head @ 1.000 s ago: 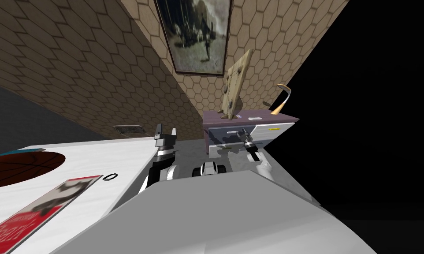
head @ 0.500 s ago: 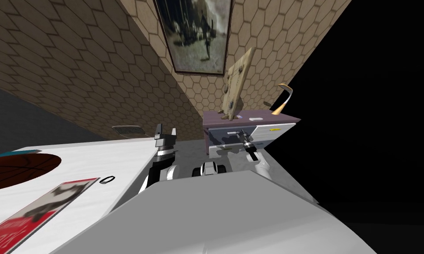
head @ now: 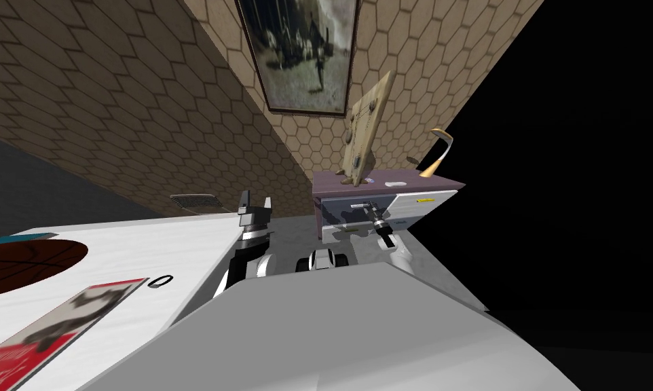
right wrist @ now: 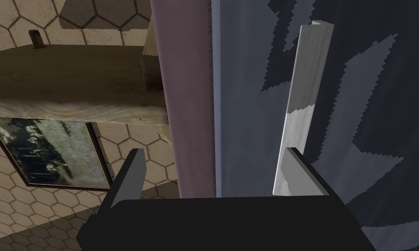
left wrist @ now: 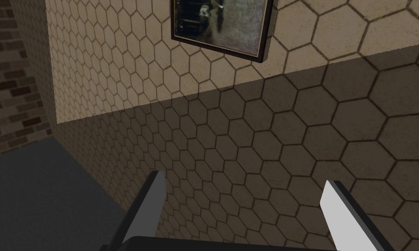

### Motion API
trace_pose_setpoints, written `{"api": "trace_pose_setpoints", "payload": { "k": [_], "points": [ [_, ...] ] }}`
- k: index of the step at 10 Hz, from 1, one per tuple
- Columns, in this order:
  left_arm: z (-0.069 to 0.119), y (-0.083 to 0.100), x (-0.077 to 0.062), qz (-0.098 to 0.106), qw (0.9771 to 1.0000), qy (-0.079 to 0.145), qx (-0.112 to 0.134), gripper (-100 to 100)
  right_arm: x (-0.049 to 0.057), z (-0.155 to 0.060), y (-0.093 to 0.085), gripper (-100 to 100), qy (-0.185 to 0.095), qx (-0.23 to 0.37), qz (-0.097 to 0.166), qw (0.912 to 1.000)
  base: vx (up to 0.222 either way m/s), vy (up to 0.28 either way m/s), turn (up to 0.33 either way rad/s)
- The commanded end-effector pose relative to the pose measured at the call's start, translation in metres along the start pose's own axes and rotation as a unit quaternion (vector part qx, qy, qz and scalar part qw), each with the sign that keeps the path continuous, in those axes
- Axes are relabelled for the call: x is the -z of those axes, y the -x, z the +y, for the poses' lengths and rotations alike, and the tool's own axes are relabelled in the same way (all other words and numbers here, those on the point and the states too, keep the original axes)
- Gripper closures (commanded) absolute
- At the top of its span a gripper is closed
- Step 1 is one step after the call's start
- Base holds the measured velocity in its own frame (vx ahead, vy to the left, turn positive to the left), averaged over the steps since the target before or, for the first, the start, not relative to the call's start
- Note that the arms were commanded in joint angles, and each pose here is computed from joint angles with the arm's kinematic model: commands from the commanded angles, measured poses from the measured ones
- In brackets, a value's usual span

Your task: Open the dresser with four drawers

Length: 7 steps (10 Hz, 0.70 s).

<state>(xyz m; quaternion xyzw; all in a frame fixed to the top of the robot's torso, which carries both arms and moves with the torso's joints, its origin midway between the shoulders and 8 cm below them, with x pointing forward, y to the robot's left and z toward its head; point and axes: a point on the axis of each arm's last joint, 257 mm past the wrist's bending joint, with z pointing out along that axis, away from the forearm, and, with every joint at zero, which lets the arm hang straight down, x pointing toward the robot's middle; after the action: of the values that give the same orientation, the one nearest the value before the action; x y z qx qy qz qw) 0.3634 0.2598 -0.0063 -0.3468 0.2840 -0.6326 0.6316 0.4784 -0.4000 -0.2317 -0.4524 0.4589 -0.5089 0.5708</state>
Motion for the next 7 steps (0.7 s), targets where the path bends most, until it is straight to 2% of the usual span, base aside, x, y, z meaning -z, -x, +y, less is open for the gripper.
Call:
{"api": "trace_pose_setpoints", "payload": {
  "k": [1,4,7],
  "points": [
    [0.0,0.0,0.0,0.0,1.0,0.0,0.0,0,0.0,0.014,0.003,-100,0.01,0.029,0.003,0.9995,0.027,0.0,-0.002],
    [0.0,0.0,0.0,0.0,1.0,0.0,0.0,0,0.0,0.037,0.014,-100,0.024,0.049,0.006,0.9985,0.024,0.0,-0.005],
    [0.0,0.0,0.0,0.0,1.0,0.0,0.0,0,0.0,0.048,0.022,-100,0.031,0.063,0.007,0.9975,0.021,-0.001,-0.003]
  ]
}}
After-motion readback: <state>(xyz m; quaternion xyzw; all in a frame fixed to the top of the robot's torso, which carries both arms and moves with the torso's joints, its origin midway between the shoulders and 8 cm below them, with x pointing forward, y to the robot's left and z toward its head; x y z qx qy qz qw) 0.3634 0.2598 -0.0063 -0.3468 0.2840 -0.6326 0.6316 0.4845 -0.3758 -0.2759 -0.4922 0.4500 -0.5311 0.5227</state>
